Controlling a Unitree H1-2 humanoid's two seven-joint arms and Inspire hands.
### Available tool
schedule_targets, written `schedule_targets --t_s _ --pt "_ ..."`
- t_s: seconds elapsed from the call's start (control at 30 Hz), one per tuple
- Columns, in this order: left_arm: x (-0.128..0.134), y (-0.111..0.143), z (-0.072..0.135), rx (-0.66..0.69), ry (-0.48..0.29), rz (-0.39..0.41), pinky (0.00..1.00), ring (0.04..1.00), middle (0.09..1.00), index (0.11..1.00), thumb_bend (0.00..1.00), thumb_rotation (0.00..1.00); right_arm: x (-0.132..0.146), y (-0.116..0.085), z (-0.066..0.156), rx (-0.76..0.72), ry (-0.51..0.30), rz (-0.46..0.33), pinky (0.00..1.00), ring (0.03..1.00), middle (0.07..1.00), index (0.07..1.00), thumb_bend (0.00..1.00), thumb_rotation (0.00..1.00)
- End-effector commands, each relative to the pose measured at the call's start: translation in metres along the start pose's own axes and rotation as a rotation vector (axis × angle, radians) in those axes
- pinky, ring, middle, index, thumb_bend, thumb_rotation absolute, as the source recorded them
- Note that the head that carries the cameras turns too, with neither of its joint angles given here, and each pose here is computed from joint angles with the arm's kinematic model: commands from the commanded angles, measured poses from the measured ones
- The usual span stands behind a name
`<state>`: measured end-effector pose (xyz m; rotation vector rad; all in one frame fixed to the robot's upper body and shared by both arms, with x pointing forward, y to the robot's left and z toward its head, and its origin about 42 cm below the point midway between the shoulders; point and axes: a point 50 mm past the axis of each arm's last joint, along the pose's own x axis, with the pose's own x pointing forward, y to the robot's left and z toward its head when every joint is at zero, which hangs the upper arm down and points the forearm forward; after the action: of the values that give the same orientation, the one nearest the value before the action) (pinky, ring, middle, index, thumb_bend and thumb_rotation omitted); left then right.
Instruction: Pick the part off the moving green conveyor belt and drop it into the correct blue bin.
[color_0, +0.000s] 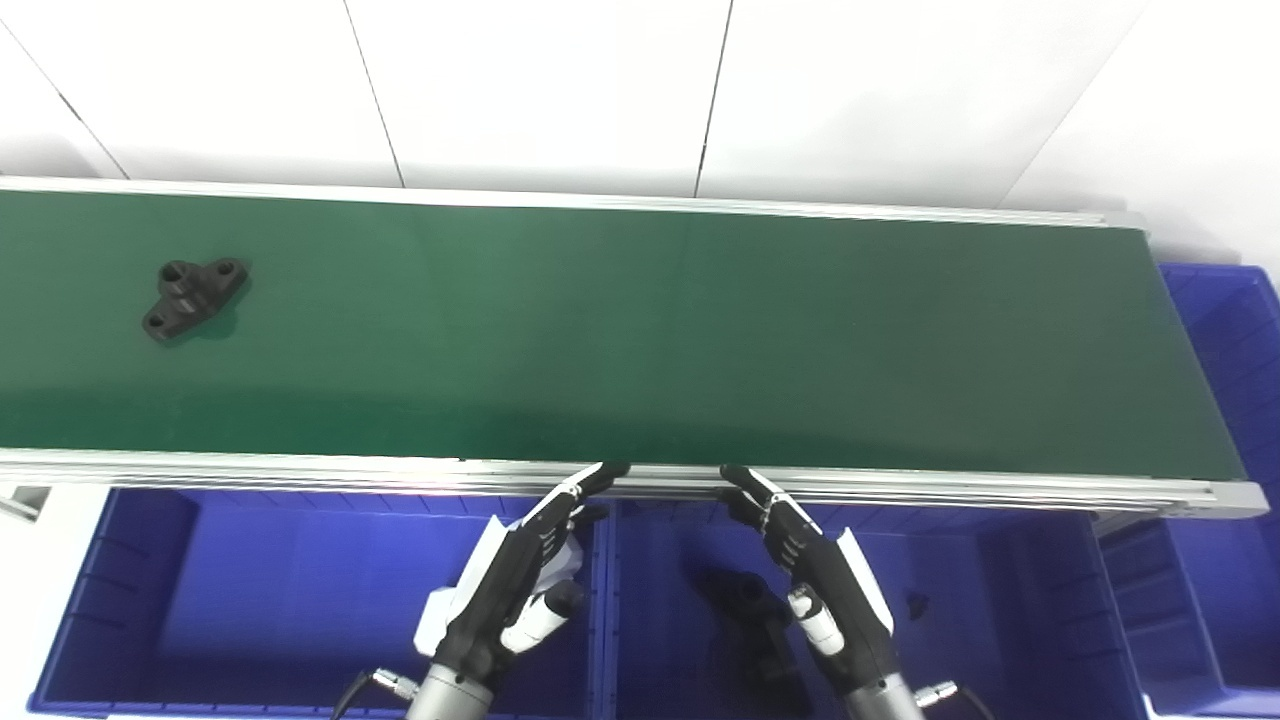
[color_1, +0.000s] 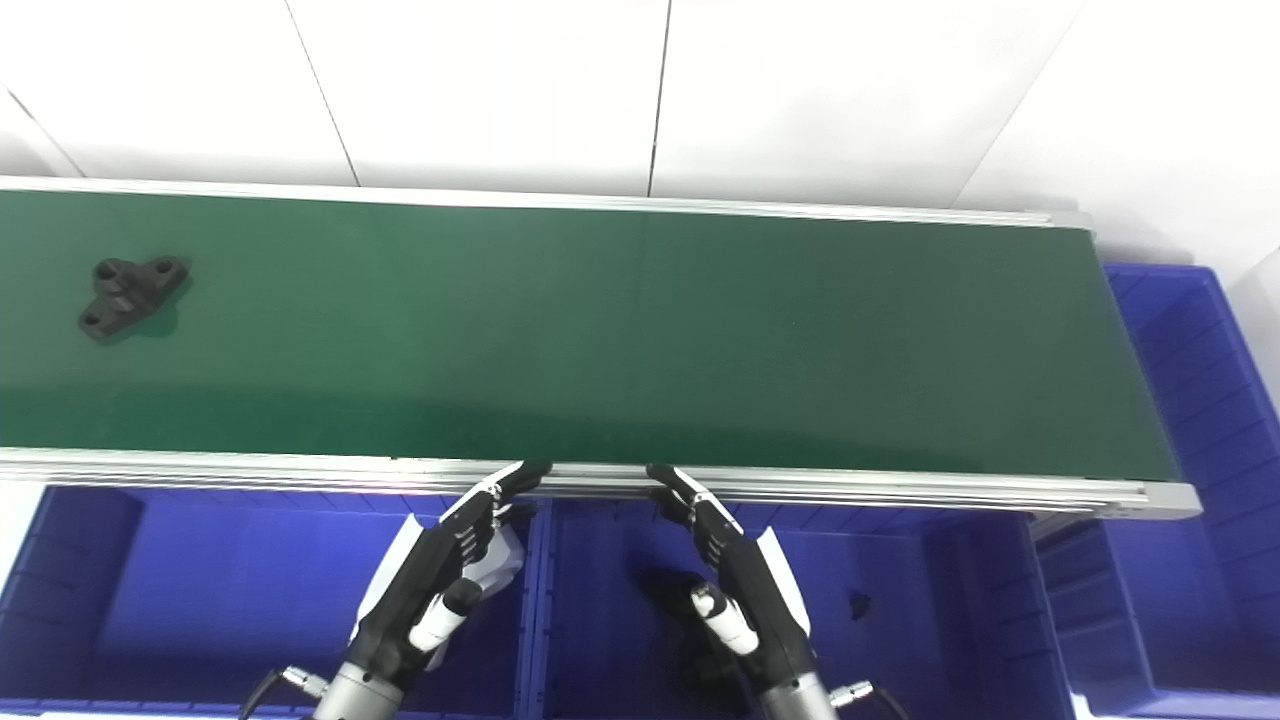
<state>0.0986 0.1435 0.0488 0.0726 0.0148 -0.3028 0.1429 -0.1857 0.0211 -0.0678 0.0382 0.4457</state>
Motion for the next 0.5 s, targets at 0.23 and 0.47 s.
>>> schedule_targets --t_s 0.23,0.47 --pt "0.0039 -0.0041 0.0048 0.0 -0.049 0.006 0.82 0.911 0.9 0.848 0.89 0.99 0.0017 -0.0031 0.0063 -0.013 -0.07 0.004 0.86 0.904 0.91 0.88 1.0 0.97" --pt "0.0073 -0.0074 0.0009 -0.005 -0.051 0.001 0.81 0.903 0.891 0.843 0.89 0.98 0.002 -0.0055 0.0029 -0.007 -0.059 0.008 0.87 0.909 0.913 0.885 1.0 0.96"
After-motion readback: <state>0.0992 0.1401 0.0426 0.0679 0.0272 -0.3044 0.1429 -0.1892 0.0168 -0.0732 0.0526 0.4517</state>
